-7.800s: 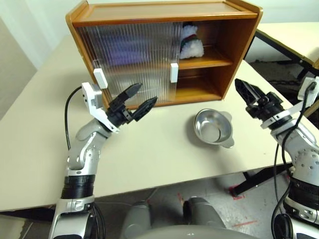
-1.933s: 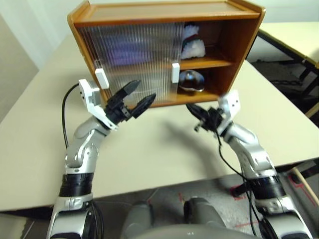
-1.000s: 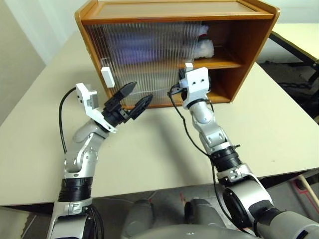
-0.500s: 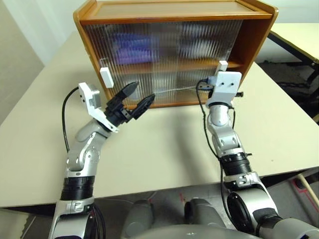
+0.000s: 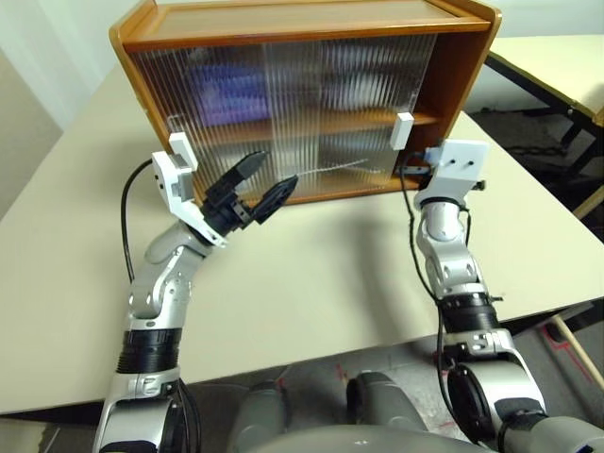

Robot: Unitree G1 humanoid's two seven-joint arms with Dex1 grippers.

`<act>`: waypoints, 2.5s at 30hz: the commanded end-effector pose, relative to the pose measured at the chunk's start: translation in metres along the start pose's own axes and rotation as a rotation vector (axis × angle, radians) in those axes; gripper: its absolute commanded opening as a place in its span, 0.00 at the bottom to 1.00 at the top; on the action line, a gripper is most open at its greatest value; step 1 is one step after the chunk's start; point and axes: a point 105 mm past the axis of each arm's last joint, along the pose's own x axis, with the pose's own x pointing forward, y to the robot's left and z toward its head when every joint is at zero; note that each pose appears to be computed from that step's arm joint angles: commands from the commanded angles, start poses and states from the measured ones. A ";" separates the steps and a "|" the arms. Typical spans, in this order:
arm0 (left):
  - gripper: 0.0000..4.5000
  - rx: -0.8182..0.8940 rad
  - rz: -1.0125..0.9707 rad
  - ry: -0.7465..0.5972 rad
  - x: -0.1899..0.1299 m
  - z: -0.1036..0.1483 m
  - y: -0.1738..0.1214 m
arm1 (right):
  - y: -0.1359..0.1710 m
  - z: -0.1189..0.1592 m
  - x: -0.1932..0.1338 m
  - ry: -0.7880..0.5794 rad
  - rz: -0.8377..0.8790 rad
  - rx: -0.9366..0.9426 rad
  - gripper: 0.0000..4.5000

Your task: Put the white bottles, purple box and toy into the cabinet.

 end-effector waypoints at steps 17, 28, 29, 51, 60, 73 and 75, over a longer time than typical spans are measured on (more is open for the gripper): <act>1.00 0.010 0.016 0.006 -0.002 -0.003 0.000 | 0.004 0.008 0.034 -0.014 0.047 0.050 0.00; 1.00 0.008 0.018 0.007 -0.002 -0.003 0.000 | -0.032 0.003 0.039 -0.037 -0.198 -0.052 0.00; 1.00 0.008 0.017 0.007 -0.002 -0.003 0.000 | -0.035 0.003 0.040 -0.039 -0.213 -0.059 0.00; 1.00 0.001 0.151 0.049 -0.033 -0.023 0.008 | -0.022 0.004 -0.032 -0.107 0.299 0.072 0.88; 1.00 0.149 0.653 0.031 -0.092 -0.039 0.046 | -0.060 -0.030 -0.069 -0.019 0.302 0.126 0.99; 1.00 0.279 0.888 0.084 -0.143 -0.045 0.027 | -0.064 -0.044 -0.098 0.015 0.263 0.138 0.99; 1.00 0.278 0.891 0.090 -0.144 -0.046 0.024 | -0.063 -0.045 -0.098 0.019 0.264 0.140 0.99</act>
